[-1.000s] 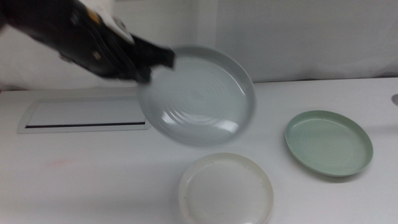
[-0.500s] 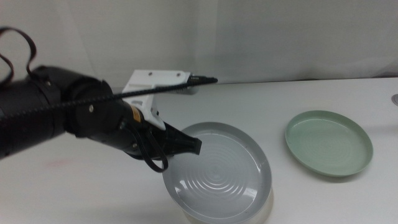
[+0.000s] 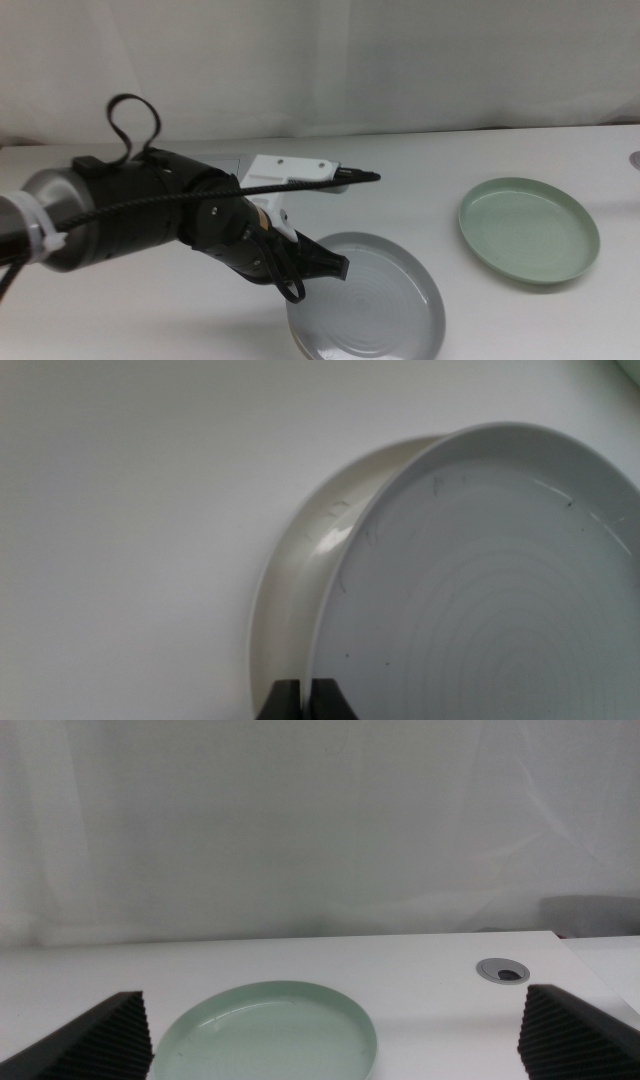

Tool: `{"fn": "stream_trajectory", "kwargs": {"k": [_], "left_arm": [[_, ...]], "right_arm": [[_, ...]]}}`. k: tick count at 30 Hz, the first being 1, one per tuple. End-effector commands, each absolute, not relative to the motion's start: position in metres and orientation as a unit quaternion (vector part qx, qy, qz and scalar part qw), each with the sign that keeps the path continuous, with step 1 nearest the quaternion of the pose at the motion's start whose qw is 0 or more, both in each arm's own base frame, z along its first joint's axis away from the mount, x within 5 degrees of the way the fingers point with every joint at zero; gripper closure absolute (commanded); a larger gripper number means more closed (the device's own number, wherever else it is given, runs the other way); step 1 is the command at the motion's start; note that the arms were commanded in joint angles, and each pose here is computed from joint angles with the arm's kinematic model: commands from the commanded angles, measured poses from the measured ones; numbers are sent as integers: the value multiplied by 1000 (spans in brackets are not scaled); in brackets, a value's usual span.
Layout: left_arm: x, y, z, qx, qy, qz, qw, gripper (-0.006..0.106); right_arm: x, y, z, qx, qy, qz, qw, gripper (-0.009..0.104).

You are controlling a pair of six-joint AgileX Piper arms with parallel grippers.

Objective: Stack the three bowls on top of each other.

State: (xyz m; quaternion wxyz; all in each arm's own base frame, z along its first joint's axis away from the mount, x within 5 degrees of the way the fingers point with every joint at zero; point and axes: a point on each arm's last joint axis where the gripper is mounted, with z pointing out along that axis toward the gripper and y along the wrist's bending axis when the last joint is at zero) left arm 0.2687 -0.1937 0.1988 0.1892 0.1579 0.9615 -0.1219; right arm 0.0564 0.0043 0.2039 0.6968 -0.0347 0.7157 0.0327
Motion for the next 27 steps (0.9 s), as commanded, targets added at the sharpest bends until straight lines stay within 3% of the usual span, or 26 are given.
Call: {"fn": "stream_trajectory", "kwargs": {"k": [1, 20, 23, 27], "left_arm": [[270, -198, 193, 151, 962, -127, 188, 103], [276, -202, 170, 149, 966, -118, 173, 100], [276, -202, 170, 149, 966, -119, 177, 75], [278, -203, 173, 151, 965, -119, 179, 14]], "right_arm": [[55, 4, 192, -40, 717, 29, 695, -8], [55, 4, 192, -40, 717, 29, 695, -8], [55, 4, 192, -40, 717, 29, 695, -8], [55, 4, 192, -40, 717, 29, 695, -8]]}}
